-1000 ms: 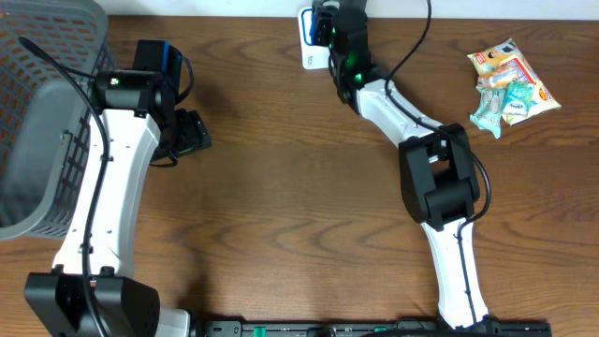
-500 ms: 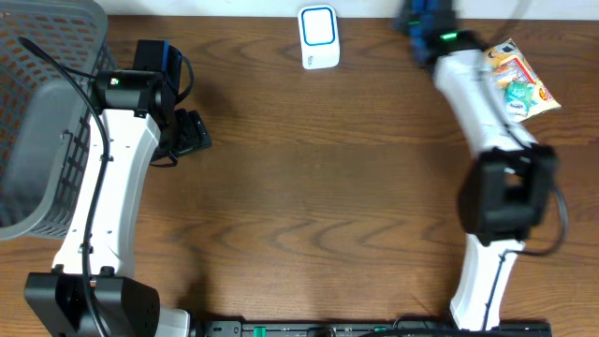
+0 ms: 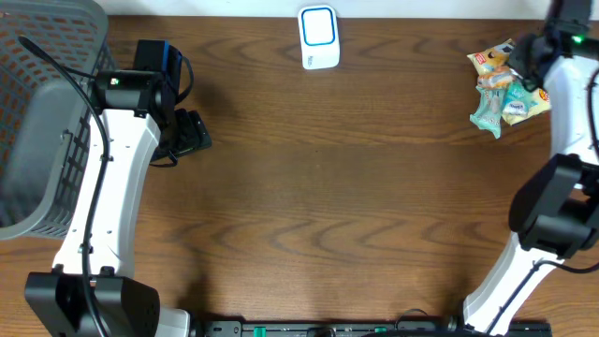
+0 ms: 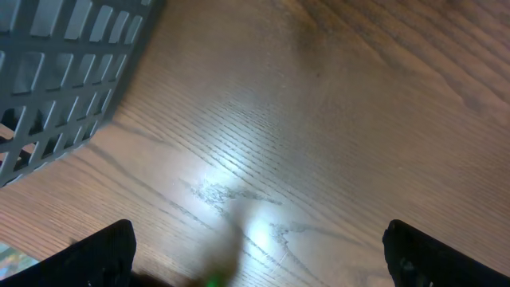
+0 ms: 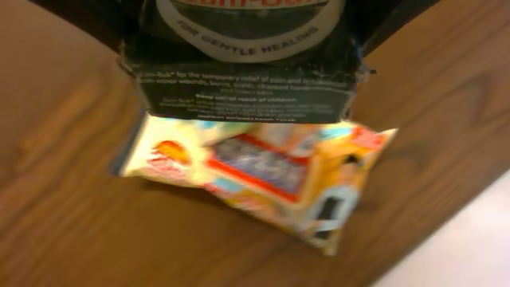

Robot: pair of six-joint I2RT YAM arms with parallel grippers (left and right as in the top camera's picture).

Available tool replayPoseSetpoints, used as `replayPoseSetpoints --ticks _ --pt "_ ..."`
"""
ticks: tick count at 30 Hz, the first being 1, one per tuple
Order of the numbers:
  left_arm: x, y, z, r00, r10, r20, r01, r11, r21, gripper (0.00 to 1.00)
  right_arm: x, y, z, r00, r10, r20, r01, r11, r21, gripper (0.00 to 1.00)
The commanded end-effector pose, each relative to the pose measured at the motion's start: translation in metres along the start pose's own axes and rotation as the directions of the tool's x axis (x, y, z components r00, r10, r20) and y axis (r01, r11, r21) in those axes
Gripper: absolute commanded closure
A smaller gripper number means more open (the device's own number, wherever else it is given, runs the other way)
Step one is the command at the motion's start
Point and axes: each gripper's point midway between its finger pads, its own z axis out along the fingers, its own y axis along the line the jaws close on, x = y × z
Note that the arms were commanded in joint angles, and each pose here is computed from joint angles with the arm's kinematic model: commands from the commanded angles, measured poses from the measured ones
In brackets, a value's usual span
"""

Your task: Scan the item barcode

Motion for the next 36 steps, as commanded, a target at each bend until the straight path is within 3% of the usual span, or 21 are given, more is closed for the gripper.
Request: replayPoseSetpoints --ticks 1,8,13,20,28,36 --pt "0.0 0.003 0.003 1.0 -0.007 -0.007 0.007 1.0 -0.014 0.02 0.009 -0.009 0.007 0.999 -0.019 -0.037 0.019 1.0 -0.004 0.25" --pt "0.0 0.003 0.003 1.0 -0.007 -0.007 0.007 1.0 -0.014 0.02 0.02 -0.015 0.007 0.996 -0.02 -0.083 0.02 1.0 -0.001 0.01" --pt "0.0 0.003 0.003 1.0 -0.007 -0.007 0.007 1.0 -0.014 0.02 0.028 -0.004 -0.024 0.991 -0.001 -0.135 -0.011 0.996 -0.09 0.01" --pt "0.0 0.003 0.003 1.0 -0.007 -0.007 0.007 1.0 -0.014 0.02 0.044 -0.01 -0.13 0.981 0.034 -0.193 -0.065 0.986 -0.156 0.01" --pt "0.0 0.003 0.003 1.0 -0.007 -0.007 0.007 1.0 -0.014 0.02 0.099 -0.026 -0.261 0.982 -0.037 -0.185 -0.004 0.977 -0.215 0.01" --pt "0.0 0.003 0.003 1.0 -0.007 -0.007 0.007 1.0 -0.014 0.02 0.17 -0.049 -0.322 0.988 -0.122 -0.097 0.086 0.945 -0.317 0.01"
